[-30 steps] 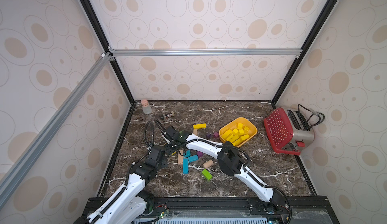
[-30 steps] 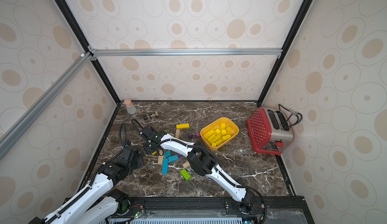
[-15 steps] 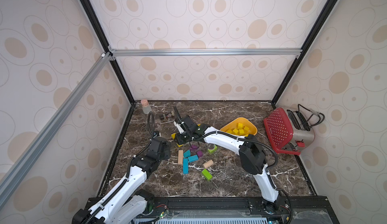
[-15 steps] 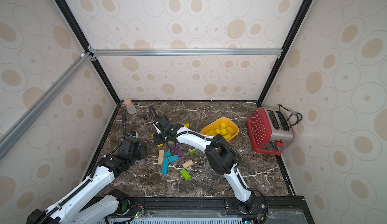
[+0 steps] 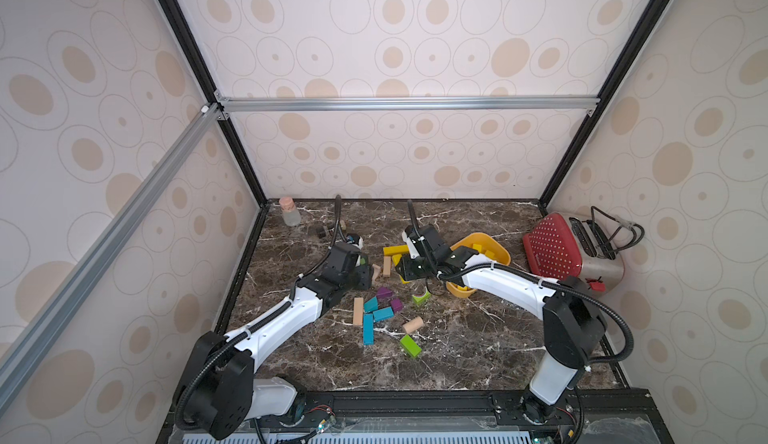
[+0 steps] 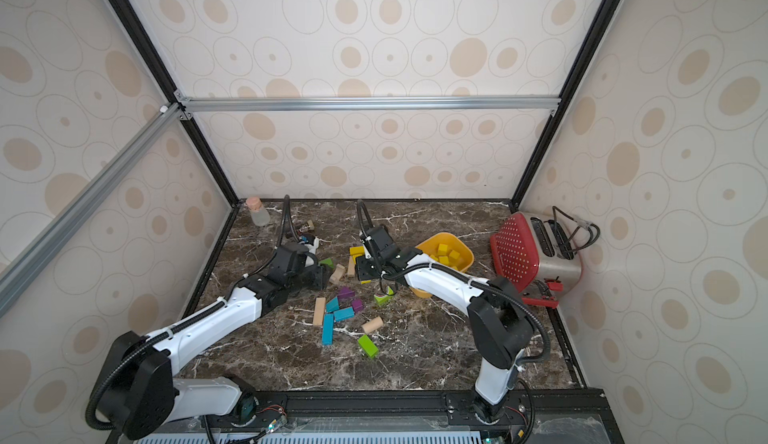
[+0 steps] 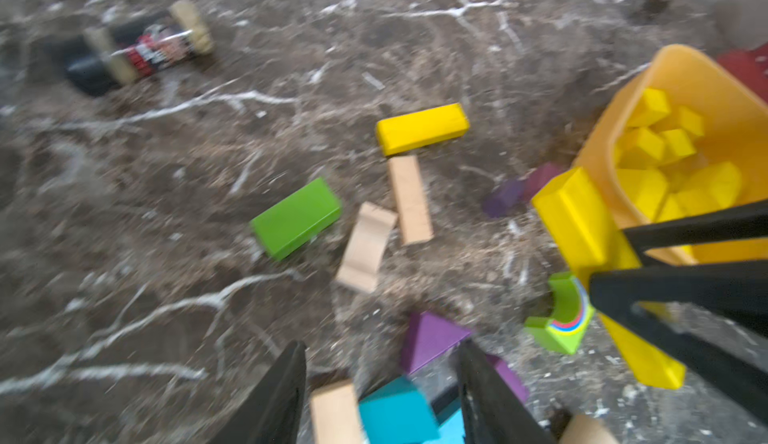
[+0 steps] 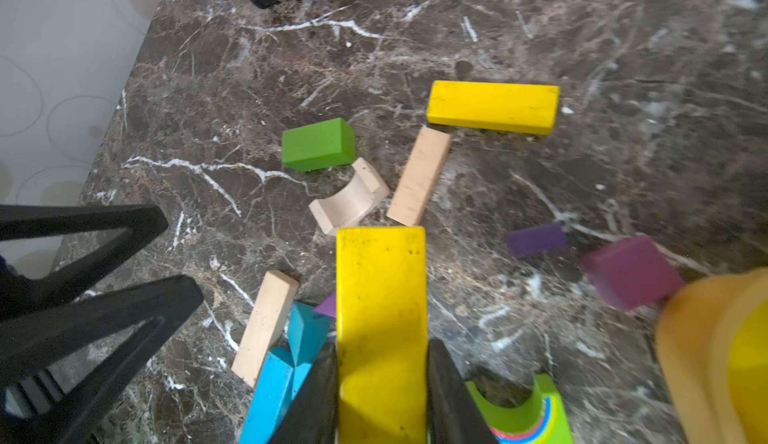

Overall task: Pick out the yellow building blocks
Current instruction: Pick up the building block from the center of the board.

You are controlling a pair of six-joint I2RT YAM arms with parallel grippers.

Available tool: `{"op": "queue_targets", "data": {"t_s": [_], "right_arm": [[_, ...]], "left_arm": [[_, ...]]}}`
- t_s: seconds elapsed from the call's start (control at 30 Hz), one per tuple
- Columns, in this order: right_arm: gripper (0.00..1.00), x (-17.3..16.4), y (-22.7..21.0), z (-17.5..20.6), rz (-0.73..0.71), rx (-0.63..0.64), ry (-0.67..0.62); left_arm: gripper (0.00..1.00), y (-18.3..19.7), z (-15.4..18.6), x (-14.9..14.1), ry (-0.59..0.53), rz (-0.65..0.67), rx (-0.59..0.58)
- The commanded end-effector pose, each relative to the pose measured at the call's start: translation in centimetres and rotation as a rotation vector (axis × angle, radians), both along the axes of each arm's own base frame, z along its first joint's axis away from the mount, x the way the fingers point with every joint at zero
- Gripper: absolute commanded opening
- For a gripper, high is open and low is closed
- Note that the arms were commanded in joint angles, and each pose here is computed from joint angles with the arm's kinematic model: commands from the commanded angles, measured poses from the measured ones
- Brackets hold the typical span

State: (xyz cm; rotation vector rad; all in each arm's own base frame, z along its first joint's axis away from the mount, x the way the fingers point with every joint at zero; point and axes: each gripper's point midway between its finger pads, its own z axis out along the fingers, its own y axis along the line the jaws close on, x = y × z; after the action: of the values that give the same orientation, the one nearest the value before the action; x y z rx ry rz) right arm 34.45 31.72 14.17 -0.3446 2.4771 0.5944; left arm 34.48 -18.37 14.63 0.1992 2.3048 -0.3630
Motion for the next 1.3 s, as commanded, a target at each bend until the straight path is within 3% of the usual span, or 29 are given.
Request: {"op": "queue_targets", "data": {"t_s": [0.0, 0.37, 0.7, 0.97, 1.27], "right_arm": [[0.11, 0.4, -2.1, 1.4, -0.053, 0.013, -0.043], [0.12, 1.0, -10.1, 1.3, -0.189, -0.029, -0.049], [0.13, 0.5, -16.9, -0.5, -0.317, -0.145, -0.045], [0.12, 0.8, -18.5, -2.6, -0.363, -0.188, -0.019], [0.19, 1.2, -19.6, -5.1, -0.390, -0.233, 0.039]], "left_arm": [[0.57, -3.0, 2.1, 1.7, -0.058, -0.069, -0.071], [0.57, -7.8, 1.9, 4.5, -0.036, -0.092, -0.120], [0.57, -14.6, 2.5, 3.7, -0.055, -0.248, -0.100], [0.57, -18.7, 2.4, 2.8, 0.002, -0.363, -0.143], [0.57, -20.3, 1.5, 1.8, 0.064, -0.406, -0.158]]}}
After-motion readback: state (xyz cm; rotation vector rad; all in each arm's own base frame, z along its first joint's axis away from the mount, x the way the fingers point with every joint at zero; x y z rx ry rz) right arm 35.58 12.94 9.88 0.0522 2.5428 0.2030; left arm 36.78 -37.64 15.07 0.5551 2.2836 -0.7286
